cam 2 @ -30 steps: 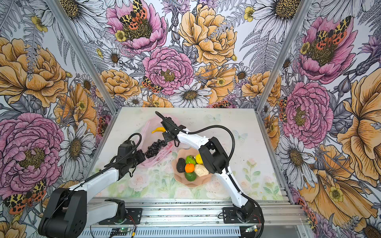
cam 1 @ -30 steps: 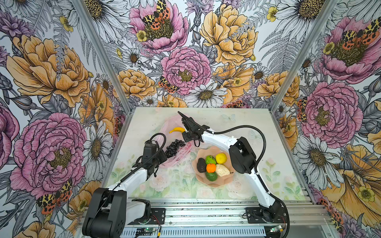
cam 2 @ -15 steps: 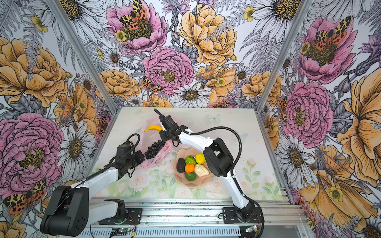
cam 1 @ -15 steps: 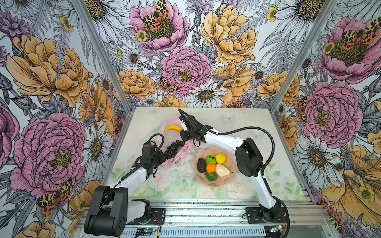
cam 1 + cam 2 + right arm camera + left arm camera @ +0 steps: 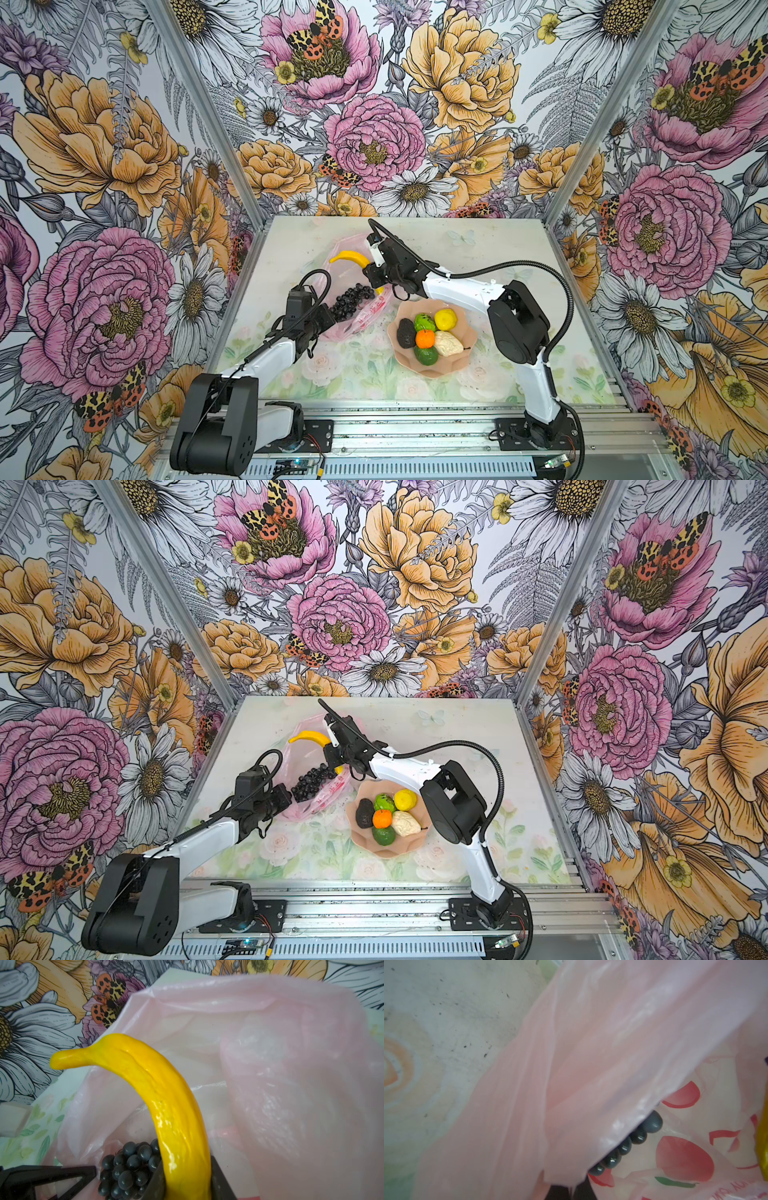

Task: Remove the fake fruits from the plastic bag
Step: 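Close the right gripper on the banana's end and lift it out, then carry the banana with the right gripper over the bowl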

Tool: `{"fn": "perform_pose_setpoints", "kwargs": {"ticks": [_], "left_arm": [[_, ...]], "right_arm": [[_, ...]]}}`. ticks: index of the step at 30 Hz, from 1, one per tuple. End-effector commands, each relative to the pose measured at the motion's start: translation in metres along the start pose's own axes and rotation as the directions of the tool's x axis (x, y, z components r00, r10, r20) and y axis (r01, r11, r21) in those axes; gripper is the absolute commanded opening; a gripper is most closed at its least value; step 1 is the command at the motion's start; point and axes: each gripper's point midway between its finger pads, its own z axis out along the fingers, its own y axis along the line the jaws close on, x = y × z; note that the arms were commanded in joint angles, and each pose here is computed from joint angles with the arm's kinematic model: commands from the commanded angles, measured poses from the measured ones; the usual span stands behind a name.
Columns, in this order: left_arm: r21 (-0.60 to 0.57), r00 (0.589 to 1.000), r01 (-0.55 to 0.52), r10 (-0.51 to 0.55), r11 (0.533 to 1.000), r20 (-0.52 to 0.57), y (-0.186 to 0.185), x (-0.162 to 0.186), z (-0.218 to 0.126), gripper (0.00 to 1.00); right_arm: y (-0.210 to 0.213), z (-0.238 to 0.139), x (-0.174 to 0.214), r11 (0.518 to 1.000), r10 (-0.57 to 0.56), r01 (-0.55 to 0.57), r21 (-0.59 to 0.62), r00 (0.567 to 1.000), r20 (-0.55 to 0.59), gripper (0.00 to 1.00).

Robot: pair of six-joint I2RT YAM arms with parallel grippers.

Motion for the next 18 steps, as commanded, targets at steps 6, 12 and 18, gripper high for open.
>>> {"fn": "perform_pose_setpoints", "kwargs": {"ticks": [6, 12, 18], "left_arm": [[0.024, 1.000, 0.007, -0.008, 1.000, 0.011, -0.004, -0.005, 0.001, 0.00], [0.025, 1.000, 0.005, -0.005, 1.000, 0.009, -0.004, -0.005, 0.002, 0.00], [0.025, 1.000, 0.005, -0.005, 1.000, 0.010, -0.004, -0.005, 0.001, 0.00]], "right_arm": [[0.007, -0.031, -0.055, 0.998, 0.057, -0.049, -0.048, 0.980, 0.189, 0.18], [0.001, -0.052, -0.068, 0.998, 0.056, -0.054, -0.016, 0.975, 0.217, 0.19], [-0.025, -0.092, -0.059, 0.996, 0.012, -0.028, 0.080, 0.980, 0.198, 0.20]]}}
